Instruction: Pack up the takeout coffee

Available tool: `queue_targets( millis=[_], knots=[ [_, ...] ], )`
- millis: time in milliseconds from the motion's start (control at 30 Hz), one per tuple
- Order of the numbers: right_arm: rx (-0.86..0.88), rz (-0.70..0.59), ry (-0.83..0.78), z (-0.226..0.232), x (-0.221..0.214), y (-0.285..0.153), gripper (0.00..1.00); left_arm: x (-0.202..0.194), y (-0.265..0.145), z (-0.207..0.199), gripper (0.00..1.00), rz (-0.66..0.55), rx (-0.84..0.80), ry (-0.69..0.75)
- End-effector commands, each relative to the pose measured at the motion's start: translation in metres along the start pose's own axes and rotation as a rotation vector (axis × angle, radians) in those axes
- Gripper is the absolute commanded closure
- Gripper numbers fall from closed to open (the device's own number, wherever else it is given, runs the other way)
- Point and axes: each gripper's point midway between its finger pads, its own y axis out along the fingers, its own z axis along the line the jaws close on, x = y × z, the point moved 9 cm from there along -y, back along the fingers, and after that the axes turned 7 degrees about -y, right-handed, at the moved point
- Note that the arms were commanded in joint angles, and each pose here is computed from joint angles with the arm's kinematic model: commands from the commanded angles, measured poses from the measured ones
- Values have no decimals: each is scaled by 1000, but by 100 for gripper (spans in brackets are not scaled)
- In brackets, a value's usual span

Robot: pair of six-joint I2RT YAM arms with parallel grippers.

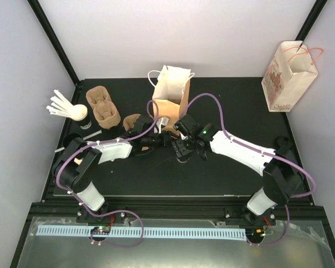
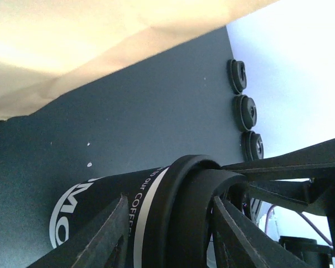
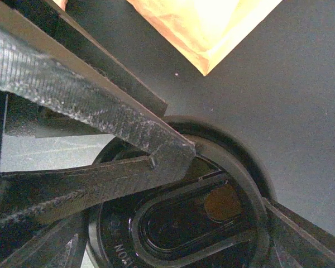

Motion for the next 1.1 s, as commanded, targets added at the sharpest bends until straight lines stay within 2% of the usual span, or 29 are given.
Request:
queue_targets(
  millis=[0,300,467,567,633,733,1067],
  knots=[
    [-11,207,14,1,-33,8,18,-39,6,24,57,131,206,-95],
    [16,175,12,2,-31,-19,19,-35,-11,-23,51,123,106,-38],
    [38,152,-10,1,-39,-22,19,-35,-19,-37,38,110,71,-12],
    [45,129,-15,2,-37,-24,19,-32,-17,-44,33,122,49,3],
    [44,115,-13,2,-34,-25,15,-30,-14,-48,32,134,37,10],
    [30,88,-9,1,-30,-29,1,-30,-11,-50,31,147,34,17],
    [-2,-17,-21,-4,-18,-60,0,-30,-18,-55,31,125,52,43]
  ],
)
